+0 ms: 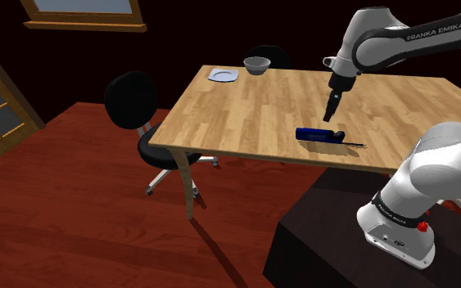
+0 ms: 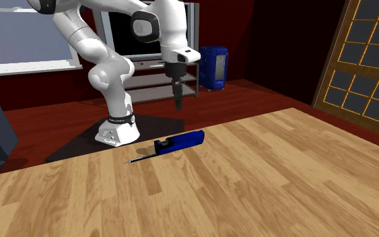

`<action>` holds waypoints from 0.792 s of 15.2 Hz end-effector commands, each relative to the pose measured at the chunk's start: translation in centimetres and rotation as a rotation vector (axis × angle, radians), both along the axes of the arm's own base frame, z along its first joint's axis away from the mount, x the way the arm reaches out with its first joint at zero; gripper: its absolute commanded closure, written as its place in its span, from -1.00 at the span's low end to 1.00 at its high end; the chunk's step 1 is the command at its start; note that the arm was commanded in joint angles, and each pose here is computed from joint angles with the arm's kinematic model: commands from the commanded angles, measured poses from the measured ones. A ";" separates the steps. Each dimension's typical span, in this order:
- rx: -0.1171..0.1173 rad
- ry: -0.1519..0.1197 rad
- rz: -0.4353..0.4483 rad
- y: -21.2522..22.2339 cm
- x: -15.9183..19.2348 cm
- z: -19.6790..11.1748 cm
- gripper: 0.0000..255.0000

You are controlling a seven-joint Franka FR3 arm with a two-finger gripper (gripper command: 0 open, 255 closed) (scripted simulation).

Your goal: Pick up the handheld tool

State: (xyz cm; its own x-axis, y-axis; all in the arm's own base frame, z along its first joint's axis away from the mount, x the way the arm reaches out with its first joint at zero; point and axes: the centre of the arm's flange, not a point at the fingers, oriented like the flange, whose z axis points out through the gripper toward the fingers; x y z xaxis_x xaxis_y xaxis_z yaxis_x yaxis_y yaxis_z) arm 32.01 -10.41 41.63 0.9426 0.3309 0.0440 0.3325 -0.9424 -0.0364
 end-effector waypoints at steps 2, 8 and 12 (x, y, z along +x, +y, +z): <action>-0.014 0.000 0.111 -1.7 0.3 -3.7 -1.00; -0.038 0.004 0.317 -4.7 1.6 -10.5 -1.00; -0.038 0.004 0.317 -4.7 1.6 -12.6 -1.00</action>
